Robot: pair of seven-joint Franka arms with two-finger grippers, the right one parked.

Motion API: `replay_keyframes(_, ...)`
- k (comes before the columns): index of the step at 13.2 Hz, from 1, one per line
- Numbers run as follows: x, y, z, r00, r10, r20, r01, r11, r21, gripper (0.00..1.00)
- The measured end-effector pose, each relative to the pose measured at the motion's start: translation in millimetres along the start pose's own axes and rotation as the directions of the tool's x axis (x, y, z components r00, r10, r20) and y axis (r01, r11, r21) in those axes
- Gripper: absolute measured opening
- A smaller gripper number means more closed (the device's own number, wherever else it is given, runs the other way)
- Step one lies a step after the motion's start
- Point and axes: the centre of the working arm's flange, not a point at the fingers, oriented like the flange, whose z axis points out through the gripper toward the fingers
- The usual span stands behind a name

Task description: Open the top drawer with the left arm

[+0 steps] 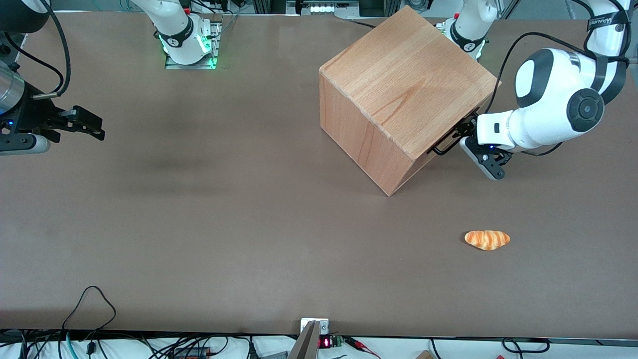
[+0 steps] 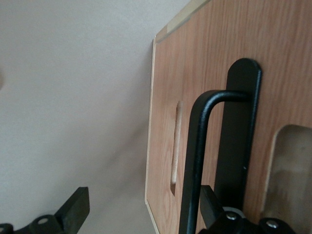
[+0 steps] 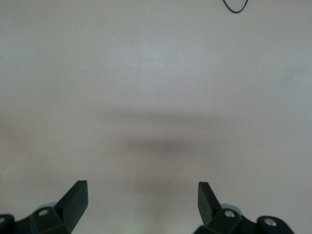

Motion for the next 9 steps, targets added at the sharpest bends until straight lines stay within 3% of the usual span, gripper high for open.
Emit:
replay_keyframes(5, 1.6, -0.1, 2.4, 1.0, 0.003, -0.01, -0.003, 1.0, 0.004, 1.0)
replay_keyframes(9, 3.5, -7.1, 4.5, 0.999, -0.005, -0.044, 0.006, 1.0, 0.024, 1.0)
